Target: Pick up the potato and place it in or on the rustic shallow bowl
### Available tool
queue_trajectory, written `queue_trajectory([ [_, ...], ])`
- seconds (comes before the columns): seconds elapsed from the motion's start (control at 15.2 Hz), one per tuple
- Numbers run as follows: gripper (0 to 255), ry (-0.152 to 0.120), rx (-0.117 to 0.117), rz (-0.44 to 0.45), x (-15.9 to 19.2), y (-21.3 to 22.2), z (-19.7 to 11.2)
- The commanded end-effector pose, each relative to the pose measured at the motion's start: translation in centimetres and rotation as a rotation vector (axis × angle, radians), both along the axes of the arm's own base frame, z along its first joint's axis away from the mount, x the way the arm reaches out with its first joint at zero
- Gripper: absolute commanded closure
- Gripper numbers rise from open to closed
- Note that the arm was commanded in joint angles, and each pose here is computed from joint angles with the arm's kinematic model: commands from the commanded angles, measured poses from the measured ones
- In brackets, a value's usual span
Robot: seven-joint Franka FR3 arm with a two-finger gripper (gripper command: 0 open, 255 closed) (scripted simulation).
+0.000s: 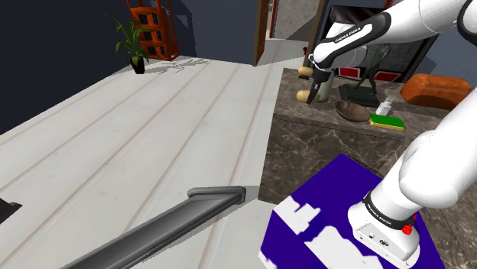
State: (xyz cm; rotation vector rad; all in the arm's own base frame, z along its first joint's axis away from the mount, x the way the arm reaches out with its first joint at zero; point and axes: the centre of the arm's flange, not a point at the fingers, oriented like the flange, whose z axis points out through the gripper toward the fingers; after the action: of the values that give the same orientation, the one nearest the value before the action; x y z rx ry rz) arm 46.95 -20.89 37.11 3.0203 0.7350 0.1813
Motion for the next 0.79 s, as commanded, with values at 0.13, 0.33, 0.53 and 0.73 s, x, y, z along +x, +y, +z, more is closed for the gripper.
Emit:
queue_trajectory([
  [0.13, 255, 0.0, 0.0, 0.0, 0.0, -0.1, 2.1],
  [0.33, 255, 0.0, 0.0, 0.0, 0.0, -0.1, 3.7],
  [0.53, 255, 0.0, 0.0, 0.0, 0.0, -0.1, 5.3],
  [0.73, 255, 0.0, 0.0, 0.0, 0.0, -0.1, 6.9],
])
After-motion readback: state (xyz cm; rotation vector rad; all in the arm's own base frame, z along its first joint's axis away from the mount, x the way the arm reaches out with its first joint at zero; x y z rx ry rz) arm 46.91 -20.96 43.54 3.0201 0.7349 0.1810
